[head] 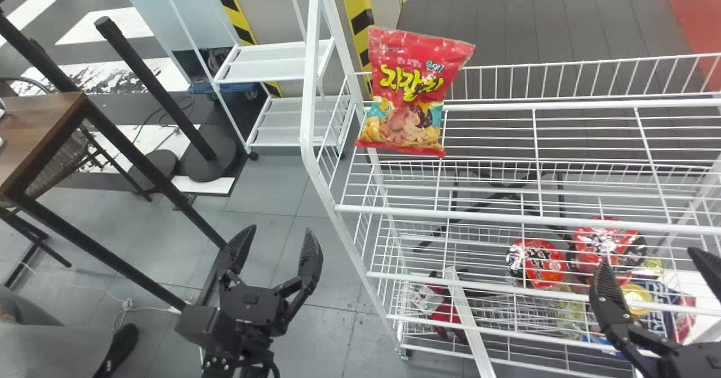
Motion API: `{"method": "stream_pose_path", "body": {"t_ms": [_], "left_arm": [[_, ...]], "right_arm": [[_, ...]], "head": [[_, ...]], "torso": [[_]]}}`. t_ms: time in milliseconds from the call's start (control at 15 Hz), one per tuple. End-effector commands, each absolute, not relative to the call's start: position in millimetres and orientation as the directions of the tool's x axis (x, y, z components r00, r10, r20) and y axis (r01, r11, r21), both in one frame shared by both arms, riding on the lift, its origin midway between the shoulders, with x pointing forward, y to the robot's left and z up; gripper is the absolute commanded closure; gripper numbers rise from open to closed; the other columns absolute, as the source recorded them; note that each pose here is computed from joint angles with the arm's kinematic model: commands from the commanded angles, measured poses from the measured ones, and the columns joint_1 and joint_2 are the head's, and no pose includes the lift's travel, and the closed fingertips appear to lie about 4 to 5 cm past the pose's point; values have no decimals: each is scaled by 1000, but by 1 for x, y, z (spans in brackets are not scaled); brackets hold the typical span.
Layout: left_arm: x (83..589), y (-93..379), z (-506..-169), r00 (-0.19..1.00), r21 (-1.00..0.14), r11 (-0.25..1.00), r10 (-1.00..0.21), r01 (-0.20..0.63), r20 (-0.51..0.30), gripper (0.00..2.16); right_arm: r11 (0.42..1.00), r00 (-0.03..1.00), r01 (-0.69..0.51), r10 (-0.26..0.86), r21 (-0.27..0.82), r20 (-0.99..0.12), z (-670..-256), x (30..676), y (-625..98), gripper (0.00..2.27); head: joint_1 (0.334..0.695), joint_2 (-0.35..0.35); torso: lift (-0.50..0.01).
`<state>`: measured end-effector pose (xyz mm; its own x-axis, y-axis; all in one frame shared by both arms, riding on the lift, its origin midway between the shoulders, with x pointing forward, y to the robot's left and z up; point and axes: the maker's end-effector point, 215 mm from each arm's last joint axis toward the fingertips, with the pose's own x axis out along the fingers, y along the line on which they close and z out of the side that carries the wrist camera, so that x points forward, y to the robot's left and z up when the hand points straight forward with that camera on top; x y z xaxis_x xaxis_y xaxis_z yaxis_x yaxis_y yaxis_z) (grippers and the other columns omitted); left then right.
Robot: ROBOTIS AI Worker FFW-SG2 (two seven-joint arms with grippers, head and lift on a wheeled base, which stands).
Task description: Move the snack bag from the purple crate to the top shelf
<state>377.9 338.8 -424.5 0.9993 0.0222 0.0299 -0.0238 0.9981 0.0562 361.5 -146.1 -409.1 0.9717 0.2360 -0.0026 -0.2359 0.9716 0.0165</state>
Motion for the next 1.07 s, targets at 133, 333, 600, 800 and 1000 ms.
{"method": "stream_pose_path", "body": {"t_ms": [133,333,600,800,1000], "left_arm": [[377,339,-426,999,56,998,22,-24,27,100],[376,338,-427,999,54,998,23,-25,25,100],[376,338,-426,999,56,998,21,-22,25,100],[376,338,-426,999,56,998,23,-24,25,100],[376,338,-426,999,56,998,23,-24,28,100]], "right_arm": [[972,972,-235,235,18,1,-409,361,-146,103],[972,972,-235,235,18,0,-410,360,-146,100],[972,972,-235,235,18,1,-410,360,-146,100],[972,972,-235,235,18,4,-409,360,-146,103],[972,972,-235,235,18,10,-407,360,-146,103]], "head": [[695,293],[695,293],[695,293],[695,293],[695,293]], "torso": [[0],[0],[0],[0],[0]]}}
